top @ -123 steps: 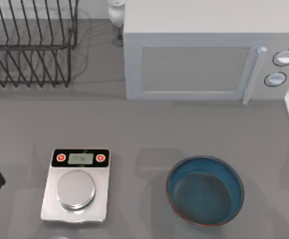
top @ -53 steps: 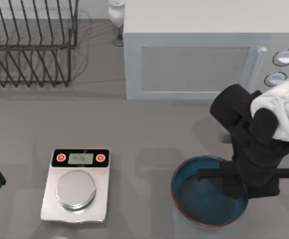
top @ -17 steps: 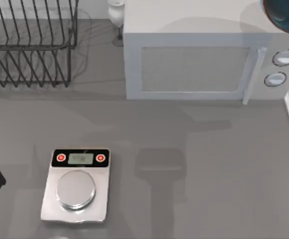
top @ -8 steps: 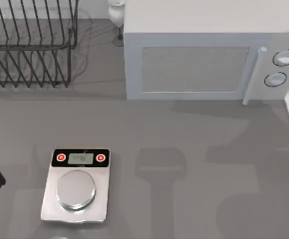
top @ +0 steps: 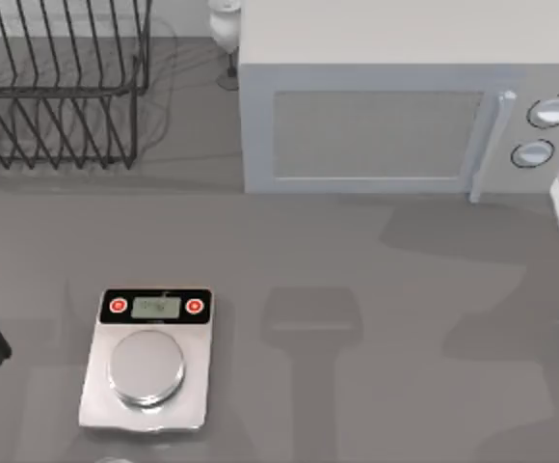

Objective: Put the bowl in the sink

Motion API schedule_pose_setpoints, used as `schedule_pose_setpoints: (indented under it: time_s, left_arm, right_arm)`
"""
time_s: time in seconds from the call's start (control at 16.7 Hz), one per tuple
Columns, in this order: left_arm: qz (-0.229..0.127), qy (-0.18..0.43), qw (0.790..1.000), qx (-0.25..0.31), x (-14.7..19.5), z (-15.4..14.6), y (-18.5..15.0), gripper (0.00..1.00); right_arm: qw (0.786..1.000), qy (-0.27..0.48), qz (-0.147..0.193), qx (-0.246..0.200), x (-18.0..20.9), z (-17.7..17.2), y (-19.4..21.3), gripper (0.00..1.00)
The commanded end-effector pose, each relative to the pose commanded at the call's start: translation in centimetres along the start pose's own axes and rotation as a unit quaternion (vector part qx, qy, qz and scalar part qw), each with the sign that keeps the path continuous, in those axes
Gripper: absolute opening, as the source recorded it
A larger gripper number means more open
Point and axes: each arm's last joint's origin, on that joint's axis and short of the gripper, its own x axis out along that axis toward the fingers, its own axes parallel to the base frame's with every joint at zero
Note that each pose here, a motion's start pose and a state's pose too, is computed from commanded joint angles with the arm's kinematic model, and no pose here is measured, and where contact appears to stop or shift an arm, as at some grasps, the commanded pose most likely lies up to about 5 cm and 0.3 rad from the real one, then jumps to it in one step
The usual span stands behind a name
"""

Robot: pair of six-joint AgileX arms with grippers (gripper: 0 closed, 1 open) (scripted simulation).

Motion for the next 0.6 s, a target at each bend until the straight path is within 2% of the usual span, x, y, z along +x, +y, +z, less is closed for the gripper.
schedule_pose_setpoints:
  time_s: [0.36,0.6]
  left_arm:
    - [0.0,0.0,1.0,0.0,0.0,0.0,0.0,1.0]
    - [0.0,0.0,1.0,0.0,0.0,0.0,0.0,1.0]
  right_arm:
    - [1.0,0.003,0.002,0.002,0.4,-0.8,-0.1,0.0]
    - [1.0,0.007,0.0,0.004,1.3,-4.8,-0.9,0.0]
